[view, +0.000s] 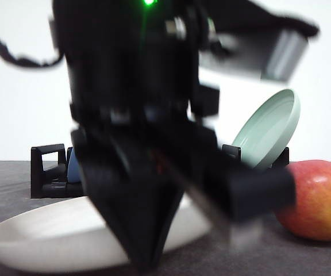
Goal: Place pomegranate in white plate
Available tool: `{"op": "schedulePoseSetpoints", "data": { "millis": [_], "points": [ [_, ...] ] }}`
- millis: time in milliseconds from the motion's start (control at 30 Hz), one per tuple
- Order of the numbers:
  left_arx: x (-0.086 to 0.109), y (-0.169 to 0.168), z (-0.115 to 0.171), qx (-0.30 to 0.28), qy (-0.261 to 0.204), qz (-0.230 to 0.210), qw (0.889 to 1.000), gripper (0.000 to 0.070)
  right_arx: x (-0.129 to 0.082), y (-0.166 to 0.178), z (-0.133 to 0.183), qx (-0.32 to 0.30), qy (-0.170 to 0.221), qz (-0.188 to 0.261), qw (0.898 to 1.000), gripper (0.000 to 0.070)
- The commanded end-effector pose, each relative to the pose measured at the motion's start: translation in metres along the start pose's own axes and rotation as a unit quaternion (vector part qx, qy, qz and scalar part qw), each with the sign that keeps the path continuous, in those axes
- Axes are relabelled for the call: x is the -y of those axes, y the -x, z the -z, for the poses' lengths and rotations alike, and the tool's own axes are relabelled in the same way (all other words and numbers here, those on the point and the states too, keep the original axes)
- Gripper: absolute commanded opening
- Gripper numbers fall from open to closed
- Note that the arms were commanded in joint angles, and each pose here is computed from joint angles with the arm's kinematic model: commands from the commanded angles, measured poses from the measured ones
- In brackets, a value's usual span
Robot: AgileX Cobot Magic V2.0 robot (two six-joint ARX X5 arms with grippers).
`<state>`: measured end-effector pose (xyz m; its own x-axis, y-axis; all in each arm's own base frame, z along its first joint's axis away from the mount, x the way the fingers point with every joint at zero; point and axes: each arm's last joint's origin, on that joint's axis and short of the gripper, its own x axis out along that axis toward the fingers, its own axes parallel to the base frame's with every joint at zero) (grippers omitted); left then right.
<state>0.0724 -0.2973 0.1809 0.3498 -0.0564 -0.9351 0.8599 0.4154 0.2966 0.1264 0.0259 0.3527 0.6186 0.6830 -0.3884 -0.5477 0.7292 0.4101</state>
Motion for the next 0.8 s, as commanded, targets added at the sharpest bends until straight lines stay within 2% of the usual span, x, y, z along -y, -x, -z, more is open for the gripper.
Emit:
{"op": "schedulePoseSetpoints", "data": {
  "millis": [0, 33, 100, 233, 267, 300, 367, 500, 633, 767],
  "points": [
    [0.007, -0.005, -0.003, -0.005, 0.005, 0.006, 1.000, 0.0003, -0.002, 0.002, -0.004, 0.006, 0.001, -0.003, 1.000, 0.0591],
    [0.008, -0.007, -0.004, -0.006, 0.005, 0.006, 1.000, 0.0018, -0.002, 0.002, -0.004, 0.005, 0.000, -0.002, 1.000, 0.0591],
    [0.008, -0.008, -0.004, -0.004, 0.006, 0.006, 1.000, 0.0112, -0.002, 0.002, -0.003, 0.002, -0.003, -0.002, 1.000, 0.0591],
    [0.006, -0.006, -0.005, 0.004, 0.021, 0.000, 1.000, 0.0491, -0.002, 0.002, -0.001, -0.007, -0.011, -0.001, 1.000, 0.0591],
    [0.004, -0.005, -0.006, 0.006, 0.027, -0.004, 1.000, 0.0566, -0.002, 0.002, -0.001, -0.009, -0.012, -0.001, 1.000, 0.0591],
    [0.003, -0.004, -0.006, 0.008, 0.032, -0.005, 0.999, 0.0607, -0.002, 0.002, 0.000, -0.011, -0.014, -0.001, 1.000, 0.0591],
    [0.000, 0.000, -0.006, 0.014, 0.046, -0.004, 0.999, 0.0642, -0.002, 0.002, 0.001, -0.017, -0.019, 0.000, 1.000, 0.0591],
    [-0.010, 0.019, -0.002, 0.038, 0.079, 0.001, 0.996, 0.0642, -0.002, 0.002, 0.004, -0.029, -0.029, 0.001, 0.999, 0.0591],
    [-0.025, 0.052, 0.007, 0.085, 0.108, 0.013, 0.990, 0.0638, -0.002, 0.002, 0.008, -0.046, -0.036, 0.000, 0.998, 0.0591],
    [-0.043, 0.094, 0.023, 0.157, 0.134, 0.032, 0.978, 0.0637, -0.002, -0.002, 0.012, -0.076, -0.044, -0.008, 0.996, 0.0591]
  ]
}}
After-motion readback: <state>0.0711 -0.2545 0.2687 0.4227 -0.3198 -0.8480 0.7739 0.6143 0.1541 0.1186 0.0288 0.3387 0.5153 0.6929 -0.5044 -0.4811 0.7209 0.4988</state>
